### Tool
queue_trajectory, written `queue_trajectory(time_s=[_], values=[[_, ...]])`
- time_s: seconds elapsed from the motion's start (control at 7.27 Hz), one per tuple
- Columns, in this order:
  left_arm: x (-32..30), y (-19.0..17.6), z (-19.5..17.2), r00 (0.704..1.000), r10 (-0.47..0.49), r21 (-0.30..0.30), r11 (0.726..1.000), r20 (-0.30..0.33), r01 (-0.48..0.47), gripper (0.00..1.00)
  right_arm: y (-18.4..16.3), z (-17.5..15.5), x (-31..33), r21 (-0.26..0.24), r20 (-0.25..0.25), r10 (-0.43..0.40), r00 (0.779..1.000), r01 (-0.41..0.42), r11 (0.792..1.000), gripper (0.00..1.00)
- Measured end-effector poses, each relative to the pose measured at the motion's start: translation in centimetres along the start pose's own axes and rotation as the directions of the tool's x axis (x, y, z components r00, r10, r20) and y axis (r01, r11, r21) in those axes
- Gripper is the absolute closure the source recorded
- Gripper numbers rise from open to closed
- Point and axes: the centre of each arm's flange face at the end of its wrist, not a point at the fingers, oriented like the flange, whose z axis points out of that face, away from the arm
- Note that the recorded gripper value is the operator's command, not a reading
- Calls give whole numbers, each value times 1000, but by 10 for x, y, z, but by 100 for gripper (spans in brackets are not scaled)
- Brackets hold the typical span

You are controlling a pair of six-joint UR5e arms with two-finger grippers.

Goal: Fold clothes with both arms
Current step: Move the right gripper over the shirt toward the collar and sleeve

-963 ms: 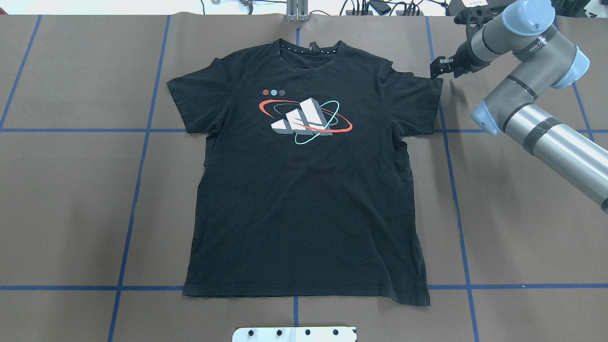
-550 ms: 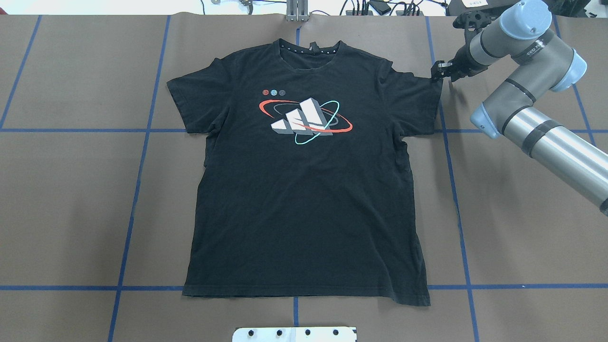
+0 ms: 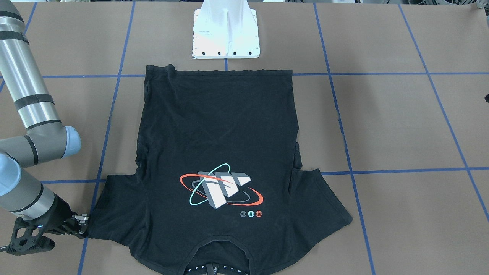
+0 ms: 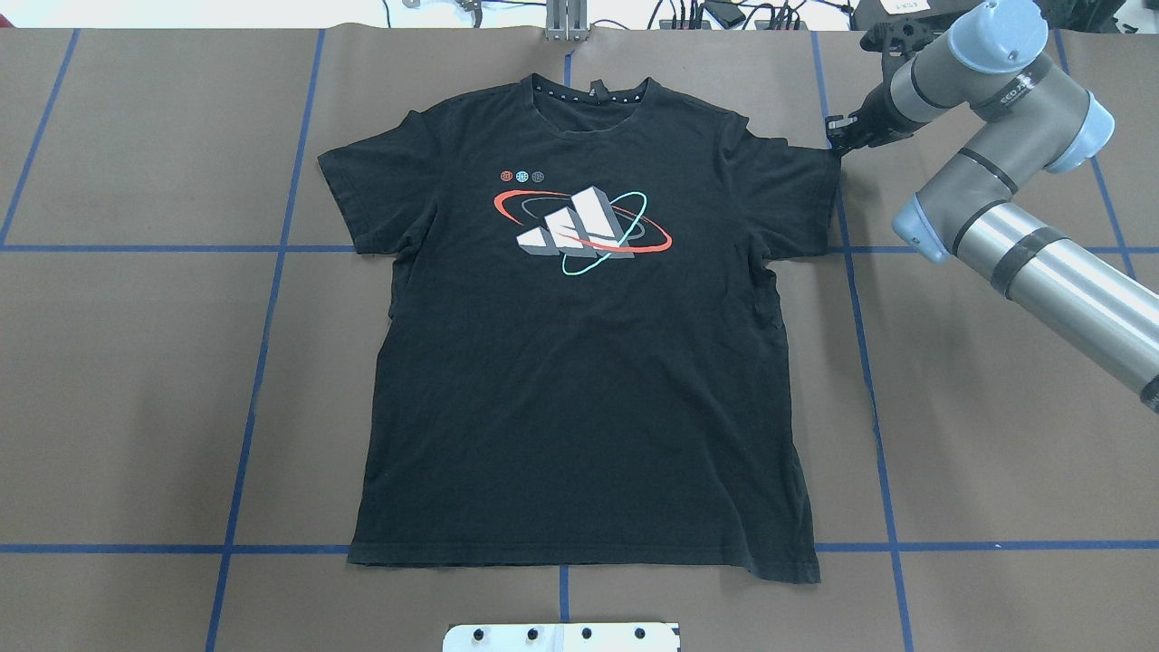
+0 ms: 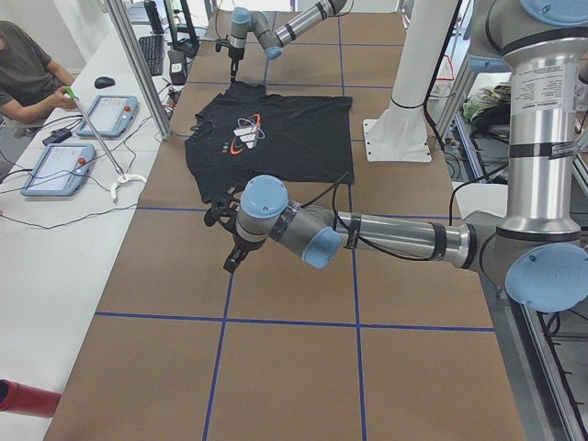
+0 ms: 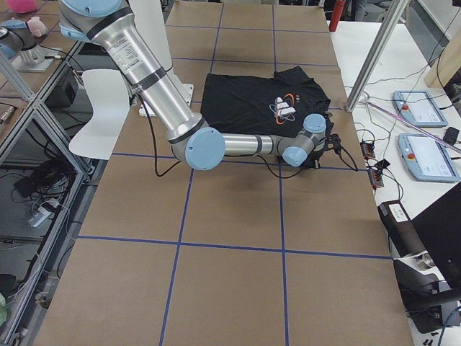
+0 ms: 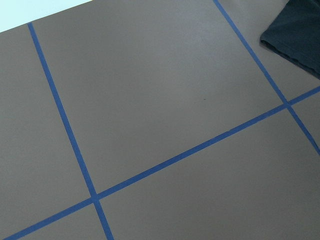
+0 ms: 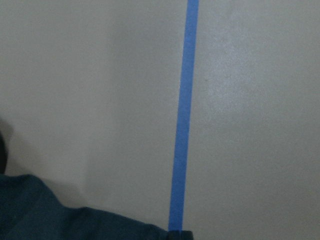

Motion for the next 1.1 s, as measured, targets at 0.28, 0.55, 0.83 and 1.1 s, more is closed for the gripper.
queue_trajectory(time_s=[0.28,0.55,0.83,1.1], values=[[0,0,0,1000,0,0,1000,0,0,0,-6,-32,-27,-9,66,23,998,-22,1000,100],[1,-1,-1,1000,3,3,1000,0,-3,0,7,-84,-50,-43,109,42,993,-38,998,100],[2,-1,-1,1000,4,3,1000,0,-4,0,24,-115,-103,-63,137,102,985,-94,994,100],[1,-1,-1,1000,3,2,1000,1,-3,0,39,-96,-188,-52,121,159,980,-154,987,100]])
